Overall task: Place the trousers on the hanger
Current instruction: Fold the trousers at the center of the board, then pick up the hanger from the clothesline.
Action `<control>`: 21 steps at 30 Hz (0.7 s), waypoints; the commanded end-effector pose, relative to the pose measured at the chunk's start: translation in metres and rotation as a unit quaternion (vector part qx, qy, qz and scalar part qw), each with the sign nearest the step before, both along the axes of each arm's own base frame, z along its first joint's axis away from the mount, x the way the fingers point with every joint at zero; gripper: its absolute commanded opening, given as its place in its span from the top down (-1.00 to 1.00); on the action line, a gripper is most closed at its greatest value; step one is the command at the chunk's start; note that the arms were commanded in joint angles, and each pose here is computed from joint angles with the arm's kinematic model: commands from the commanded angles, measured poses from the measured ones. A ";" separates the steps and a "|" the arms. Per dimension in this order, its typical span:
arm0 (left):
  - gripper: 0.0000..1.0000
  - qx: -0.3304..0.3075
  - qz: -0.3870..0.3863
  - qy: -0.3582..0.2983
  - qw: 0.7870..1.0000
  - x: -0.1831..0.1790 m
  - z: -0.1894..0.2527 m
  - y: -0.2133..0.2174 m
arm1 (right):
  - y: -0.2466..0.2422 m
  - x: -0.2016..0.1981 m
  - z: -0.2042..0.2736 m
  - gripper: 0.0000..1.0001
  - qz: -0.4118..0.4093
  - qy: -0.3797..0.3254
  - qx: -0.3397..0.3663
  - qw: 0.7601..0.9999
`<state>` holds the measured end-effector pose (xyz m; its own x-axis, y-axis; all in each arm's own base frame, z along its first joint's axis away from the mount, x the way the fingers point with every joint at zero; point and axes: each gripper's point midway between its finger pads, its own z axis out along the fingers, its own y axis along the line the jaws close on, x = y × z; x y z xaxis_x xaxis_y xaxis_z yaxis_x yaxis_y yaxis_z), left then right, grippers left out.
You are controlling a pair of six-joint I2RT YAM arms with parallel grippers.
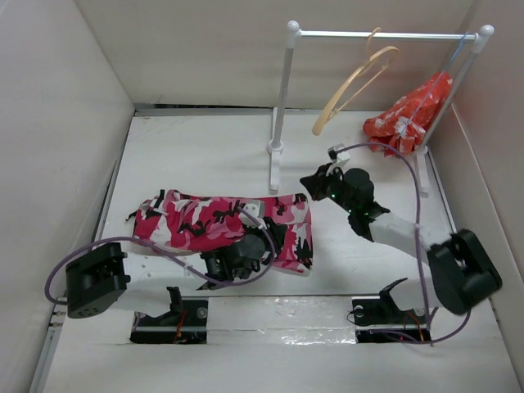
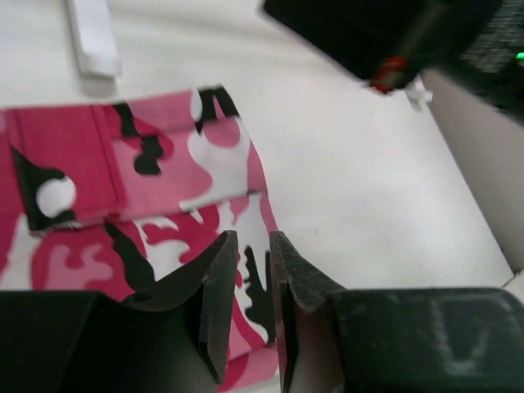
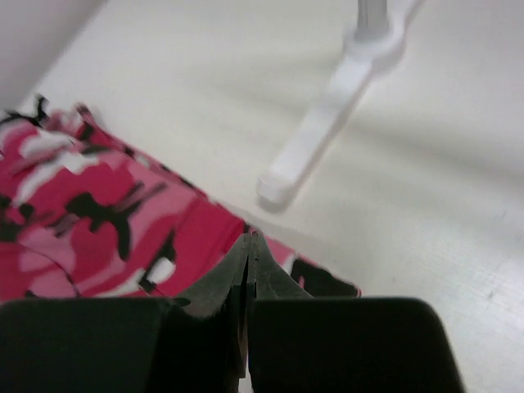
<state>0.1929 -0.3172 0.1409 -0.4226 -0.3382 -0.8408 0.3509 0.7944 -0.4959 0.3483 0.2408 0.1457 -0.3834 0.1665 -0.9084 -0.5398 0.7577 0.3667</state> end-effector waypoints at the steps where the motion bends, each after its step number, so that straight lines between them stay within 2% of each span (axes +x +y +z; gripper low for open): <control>1: 0.59 -0.021 0.009 -0.042 0.999 0.016 0.047 0.010 | -0.012 -0.002 0.109 0.99 -0.025 -0.125 -0.005 0.992; 3: 0.58 -0.030 0.006 -0.063 0.998 0.024 0.069 0.017 | -0.022 -0.007 0.152 0.83 -0.046 -0.169 -0.008 0.985; 4: 0.58 -0.032 0.003 -0.070 0.997 0.026 0.075 0.019 | -0.032 -0.007 0.162 0.47 -0.070 -0.172 -0.013 0.982; 6: 0.57 -0.028 -0.006 -0.083 0.996 0.029 0.085 0.019 | -0.054 -0.004 0.203 0.11 -0.115 -0.204 -0.009 0.972; 7: 0.58 -0.023 -0.007 -0.085 0.996 0.031 0.086 0.020 | -0.066 0.003 0.204 -0.13 -0.143 -0.195 -0.022 0.970; 9: 0.58 0.008 0.000 -0.092 0.996 0.036 0.081 0.026 | -0.089 0.019 0.216 -0.35 -0.179 -0.197 -0.029 0.963; 10: 0.59 0.018 0.011 -0.090 0.996 0.040 0.078 0.031 | -0.089 0.025 0.233 -0.54 -0.171 -0.211 -0.019 0.962; 12: 0.60 0.037 0.033 -0.084 0.995 0.046 0.074 0.042 | -0.087 0.046 0.234 -0.66 -0.151 -0.205 -0.020 0.967; 14: 0.65 0.038 0.046 -0.079 0.995 0.051 0.067 0.052 | -0.093 0.063 0.259 -0.69 -0.152 -0.219 -0.013 0.964; 15: 0.77 0.028 0.031 -0.081 0.996 0.047 0.068 0.048 | -0.092 0.078 0.250 -0.69 -0.152 -0.204 -0.015 0.967; 16: 1.00 0.021 0.029 -0.080 0.996 0.048 0.068 0.050 | -0.093 0.085 0.256 -0.69 -0.145 -0.209 -0.010 0.967; 17: 1.00 0.021 0.023 -0.078 0.996 0.045 0.063 0.051 | -0.094 0.090 0.271 -0.69 -0.143 -0.219 0.000 0.965; 19: 1.00 0.009 0.013 -0.087 0.996 0.042 0.068 0.049 | -0.082 0.099 0.269 -0.67 -0.108 -0.212 0.007 0.971; 21: 1.00 0.014 0.013 -0.085 0.996 0.043 0.066 0.049 | -0.086 0.106 0.283 -0.67 -0.117 -0.219 0.013 0.968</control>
